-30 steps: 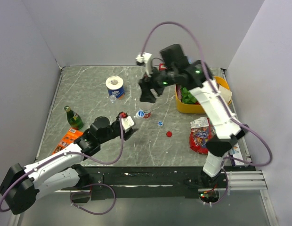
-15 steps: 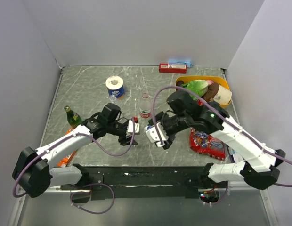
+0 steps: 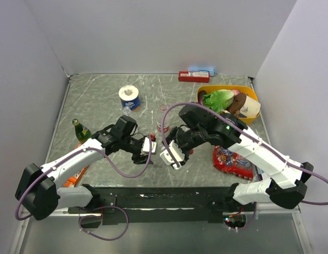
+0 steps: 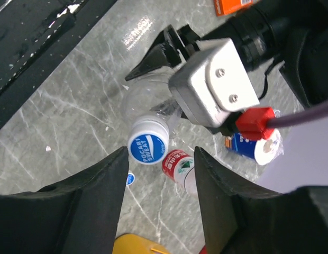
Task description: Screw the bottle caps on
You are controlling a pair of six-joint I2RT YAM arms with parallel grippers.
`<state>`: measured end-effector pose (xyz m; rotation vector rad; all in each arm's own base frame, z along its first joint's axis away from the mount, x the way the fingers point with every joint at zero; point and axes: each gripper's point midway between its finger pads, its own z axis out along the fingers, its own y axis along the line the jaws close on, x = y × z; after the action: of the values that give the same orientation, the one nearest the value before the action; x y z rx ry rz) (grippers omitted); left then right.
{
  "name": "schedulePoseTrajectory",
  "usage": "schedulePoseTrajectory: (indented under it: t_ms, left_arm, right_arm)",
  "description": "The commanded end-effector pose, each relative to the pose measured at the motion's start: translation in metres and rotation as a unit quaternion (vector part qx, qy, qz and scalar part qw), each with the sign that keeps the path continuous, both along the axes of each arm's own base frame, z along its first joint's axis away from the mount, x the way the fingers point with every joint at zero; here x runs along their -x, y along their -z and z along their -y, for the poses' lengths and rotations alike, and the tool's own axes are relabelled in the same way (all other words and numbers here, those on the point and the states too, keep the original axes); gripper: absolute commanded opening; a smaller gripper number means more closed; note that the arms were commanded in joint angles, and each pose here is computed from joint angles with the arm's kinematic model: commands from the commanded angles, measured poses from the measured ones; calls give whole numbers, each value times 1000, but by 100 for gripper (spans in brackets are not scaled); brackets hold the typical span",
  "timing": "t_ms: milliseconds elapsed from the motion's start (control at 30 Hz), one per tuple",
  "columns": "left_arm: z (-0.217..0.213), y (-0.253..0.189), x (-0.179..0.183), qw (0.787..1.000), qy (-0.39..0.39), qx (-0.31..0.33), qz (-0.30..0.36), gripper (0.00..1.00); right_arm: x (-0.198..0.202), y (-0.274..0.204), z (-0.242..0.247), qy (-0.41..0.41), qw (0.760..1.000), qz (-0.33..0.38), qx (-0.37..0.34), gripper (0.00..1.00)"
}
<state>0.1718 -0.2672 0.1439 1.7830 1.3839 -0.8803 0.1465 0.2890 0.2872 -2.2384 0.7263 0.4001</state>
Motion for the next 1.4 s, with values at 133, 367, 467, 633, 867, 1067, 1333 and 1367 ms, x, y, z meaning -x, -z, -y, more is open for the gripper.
schedulePoseTrajectory:
  t_ms: [133,367,467,633,867,1067,1333,1367]
  left_arm:
    - [11,-21,-3,999,21,34,17,1]
    - [12,-21,-7,999,16,34,22,1]
    - [13,-21,-9,999,11,33,25,1]
    - [14,-25,-20,999,-21,39,32,1]
    - [-3,-109,-94,911,-318,233,123,1]
    - [-19,-149,-102,822,-428,311,212,1]
    - [-22,-105,-124,827,-476,204,219,1]
    - [-22,-101,-125,830,-479,193,211,1]
  right_arm:
    - [13,-2,3,-39,999,6,6,53]
    - [15,1,-1,-44,999,-7,12,45]
    - [16,5,-4,-44,999,-14,14,44]
    - [11,4,-18,3,998,-61,6,16]
    - [-63,-10,-42,317,931,-177,-46,0]
    - [-102,7,-29,542,705,-456,-40,0]
    - [-111,13,-31,599,640,-480,-35,0]
    - [-112,10,-31,595,645,-477,-39,0]
